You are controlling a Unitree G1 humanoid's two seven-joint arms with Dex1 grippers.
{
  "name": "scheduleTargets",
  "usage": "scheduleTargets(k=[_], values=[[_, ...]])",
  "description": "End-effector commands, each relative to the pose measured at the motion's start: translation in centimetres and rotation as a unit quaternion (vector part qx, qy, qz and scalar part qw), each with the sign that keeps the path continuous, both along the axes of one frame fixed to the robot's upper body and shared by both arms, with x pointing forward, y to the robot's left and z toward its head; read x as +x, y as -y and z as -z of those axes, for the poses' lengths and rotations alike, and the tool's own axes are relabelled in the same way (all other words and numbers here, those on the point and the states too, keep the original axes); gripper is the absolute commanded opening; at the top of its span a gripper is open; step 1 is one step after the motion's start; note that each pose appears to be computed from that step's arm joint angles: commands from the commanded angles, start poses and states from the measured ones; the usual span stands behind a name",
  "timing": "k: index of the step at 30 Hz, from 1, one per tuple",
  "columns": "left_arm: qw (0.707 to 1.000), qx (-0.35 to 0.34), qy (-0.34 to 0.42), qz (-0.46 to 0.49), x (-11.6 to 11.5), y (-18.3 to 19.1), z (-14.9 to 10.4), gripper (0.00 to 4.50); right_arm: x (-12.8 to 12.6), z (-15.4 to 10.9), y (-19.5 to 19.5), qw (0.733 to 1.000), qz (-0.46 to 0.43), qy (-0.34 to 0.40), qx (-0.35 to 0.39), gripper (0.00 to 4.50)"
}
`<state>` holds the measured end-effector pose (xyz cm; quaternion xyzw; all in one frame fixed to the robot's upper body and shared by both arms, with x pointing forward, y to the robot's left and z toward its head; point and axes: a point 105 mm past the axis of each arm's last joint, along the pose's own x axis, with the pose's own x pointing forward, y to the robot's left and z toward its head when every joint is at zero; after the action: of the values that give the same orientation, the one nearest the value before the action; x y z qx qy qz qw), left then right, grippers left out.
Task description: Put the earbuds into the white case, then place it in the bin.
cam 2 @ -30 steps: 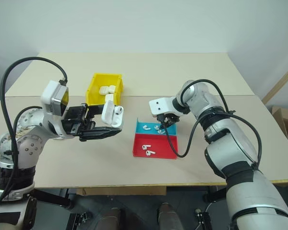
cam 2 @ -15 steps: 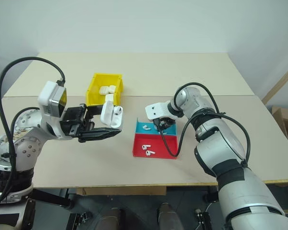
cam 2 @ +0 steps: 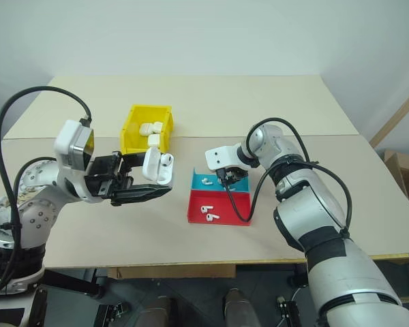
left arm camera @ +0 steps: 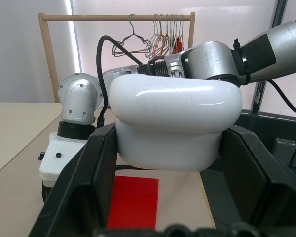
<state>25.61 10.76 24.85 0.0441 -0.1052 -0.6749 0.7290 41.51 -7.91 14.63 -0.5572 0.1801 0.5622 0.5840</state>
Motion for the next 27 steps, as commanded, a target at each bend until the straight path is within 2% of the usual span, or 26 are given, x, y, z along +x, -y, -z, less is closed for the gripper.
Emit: scheduleTargets(k=[1,4,5,13,16,18,21,23,25,27], values=[[1.000,-0.001,0.027,0.000,-0.6,-0.2,-0.9,2.82,-0.1,0.3,0.1,1.000,-0.002,-0.006,-0.004,1.84],[1.000,0.001,0.027,-0.001,-0.5,-0.3,-1.0,2.82,-0.2,0.6,0.2,1.000,-0.001,-0.013,-0.006,0.75],[1.000,0.001,0.028,-0.001,-0.5,-0.3,-1.0,2.82,-0.3,0.7,0.2,1.000,-0.003,-0.014,-0.008,0.66],[1.000,0.004,0.028,-0.003,-0.3,-0.4,-1.0,2.82,-0.2,0.4,0.2,0.999,0.014,-0.018,0.027,0.65],[1.000,0.002,0.027,-0.002,-0.1,-0.3,-1.1,2.82,0.5,-1.7,0.4,0.995,0.045,-0.012,0.085,0.65],[1.000,0.000,0.025,0.000,0.0,-0.3,-1.2,2.82,0.8,-4.0,0.9,0.986,0.067,-0.010,0.153,0.65],[1.000,-0.008,0.021,0.008,0.1,-0.2,-1.4,2.82,0.6,-8.2,2.1,0.949,0.104,-0.034,0.295,0.65],[1.000,-0.012,0.018,0.013,0.1,0.0,-1.6,2.82,-0.1,-9.8,3.0,0.925,0.112,-0.044,0.359,0.65],[1.000,-0.018,0.013,0.021,0.1,0.2,-1.8,2.82,-1.4,-11.3,3.7,0.893,0.114,-0.034,0.434,0.65],[0.999,-0.022,0.006,0.026,0.1,0.5,-2.0,2.82,-3.5,-12.8,4.2,0.849,0.116,-0.041,0.514,0.65]])
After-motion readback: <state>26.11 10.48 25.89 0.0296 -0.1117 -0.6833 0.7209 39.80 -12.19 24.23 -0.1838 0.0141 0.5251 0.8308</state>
